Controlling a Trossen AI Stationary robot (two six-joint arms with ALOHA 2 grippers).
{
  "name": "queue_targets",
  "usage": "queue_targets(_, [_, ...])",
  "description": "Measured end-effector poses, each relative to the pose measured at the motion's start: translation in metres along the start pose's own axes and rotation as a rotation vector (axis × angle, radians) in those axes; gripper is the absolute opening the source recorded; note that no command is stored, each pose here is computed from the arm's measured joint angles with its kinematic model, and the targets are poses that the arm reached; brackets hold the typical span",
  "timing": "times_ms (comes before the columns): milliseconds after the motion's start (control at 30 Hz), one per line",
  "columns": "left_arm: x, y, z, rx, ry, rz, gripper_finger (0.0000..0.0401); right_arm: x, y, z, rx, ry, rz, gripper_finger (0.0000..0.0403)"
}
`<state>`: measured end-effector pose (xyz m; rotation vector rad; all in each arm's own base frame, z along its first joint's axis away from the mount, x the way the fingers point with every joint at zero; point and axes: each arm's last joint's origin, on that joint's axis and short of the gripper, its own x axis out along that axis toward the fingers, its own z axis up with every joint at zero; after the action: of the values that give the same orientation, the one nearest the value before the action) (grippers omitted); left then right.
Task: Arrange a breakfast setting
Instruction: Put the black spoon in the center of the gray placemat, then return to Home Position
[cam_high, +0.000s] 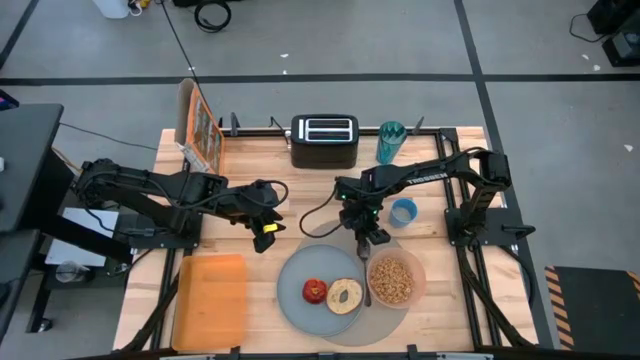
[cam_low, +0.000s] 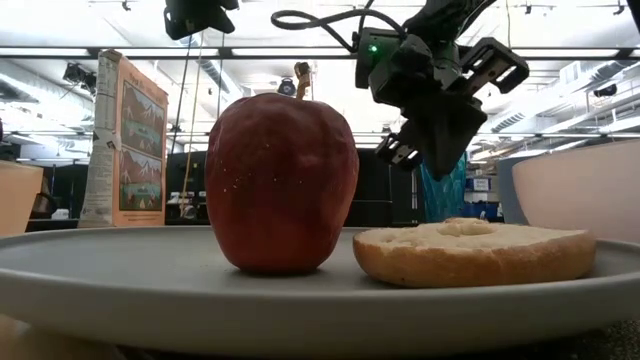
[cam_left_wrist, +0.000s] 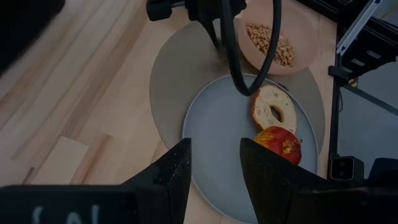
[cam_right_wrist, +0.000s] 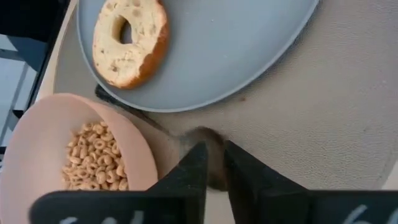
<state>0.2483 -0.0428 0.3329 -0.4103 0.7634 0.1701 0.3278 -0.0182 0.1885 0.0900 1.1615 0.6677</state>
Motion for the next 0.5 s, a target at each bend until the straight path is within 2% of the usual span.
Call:
queue_targets(167, [0.0, 0.0, 0.0, 0.0, 0.0, 0.0, 0.0144, 0.0, 0.0, -0.001, 0.003, 0.011, -0.01, 0.0102])
queue_targets(300, [0.0, 0.0, 0.0, -0.001, -0.001, -0.001, 0.0144, -0.003, -0.001, 0.001, 0.027, 0.032, -0.066, 0.014])
queue_targets(500, [-0.004, 0.002, 0.007, -0.069, -0.075, 0.005, 0.0144, -0.034, -0.004, 0.013, 0.179, -0.007, -0.064, 0.0151])
